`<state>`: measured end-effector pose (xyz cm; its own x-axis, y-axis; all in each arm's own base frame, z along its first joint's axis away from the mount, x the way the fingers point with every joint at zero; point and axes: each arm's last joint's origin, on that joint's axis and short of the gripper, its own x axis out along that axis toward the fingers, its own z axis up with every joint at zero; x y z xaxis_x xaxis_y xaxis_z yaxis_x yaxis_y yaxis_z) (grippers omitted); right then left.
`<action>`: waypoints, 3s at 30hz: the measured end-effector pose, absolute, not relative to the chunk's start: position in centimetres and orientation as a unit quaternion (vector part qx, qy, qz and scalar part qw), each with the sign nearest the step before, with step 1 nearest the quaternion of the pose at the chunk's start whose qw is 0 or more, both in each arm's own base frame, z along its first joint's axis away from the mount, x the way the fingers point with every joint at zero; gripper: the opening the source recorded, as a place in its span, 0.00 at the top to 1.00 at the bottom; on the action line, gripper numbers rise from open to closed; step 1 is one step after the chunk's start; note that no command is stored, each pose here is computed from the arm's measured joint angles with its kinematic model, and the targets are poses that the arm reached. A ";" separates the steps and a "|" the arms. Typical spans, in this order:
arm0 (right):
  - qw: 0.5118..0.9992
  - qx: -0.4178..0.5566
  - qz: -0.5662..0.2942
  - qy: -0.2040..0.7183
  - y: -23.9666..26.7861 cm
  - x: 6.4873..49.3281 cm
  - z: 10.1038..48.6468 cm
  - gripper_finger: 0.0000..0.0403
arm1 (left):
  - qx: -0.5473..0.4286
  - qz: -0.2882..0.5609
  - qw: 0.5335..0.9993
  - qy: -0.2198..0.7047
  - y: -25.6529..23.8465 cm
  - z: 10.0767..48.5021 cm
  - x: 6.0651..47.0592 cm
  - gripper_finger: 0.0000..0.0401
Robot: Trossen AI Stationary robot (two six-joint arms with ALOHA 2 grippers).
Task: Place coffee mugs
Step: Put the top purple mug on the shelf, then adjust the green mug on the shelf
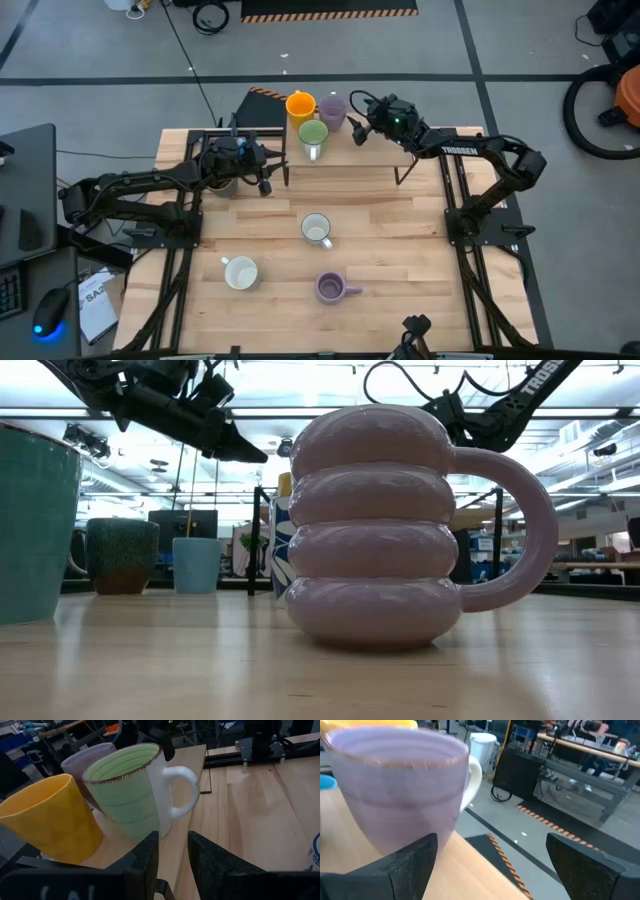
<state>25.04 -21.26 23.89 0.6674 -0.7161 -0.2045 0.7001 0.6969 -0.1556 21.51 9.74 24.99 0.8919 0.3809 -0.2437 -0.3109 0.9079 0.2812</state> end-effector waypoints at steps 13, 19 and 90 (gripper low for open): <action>0.949 -0.018 -0.273 0.158 -17.7 26.4 24.2 0.06 | 0.111 0.131 0.974 0.146 9.5 24.9 21.6 0.73; 0.968 -0.015 -0.200 0.151 -16.0 27.5 24.2 0.06 | 0.109 0.137 0.972 0.155 9.8 24.5 21.7 0.73; 0.989 0.000 -0.143 0.042 -14.7 32.1 21.3 0.06 | 0.095 0.229 0.957 0.151 10.1 24.7 21.7 0.73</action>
<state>32.08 -14.68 21.31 0.9558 -0.2822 -0.0825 0.2822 0.9593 -0.0121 21.70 10.14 24.71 0.8490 0.4678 -0.2457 -0.4103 0.8767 0.2512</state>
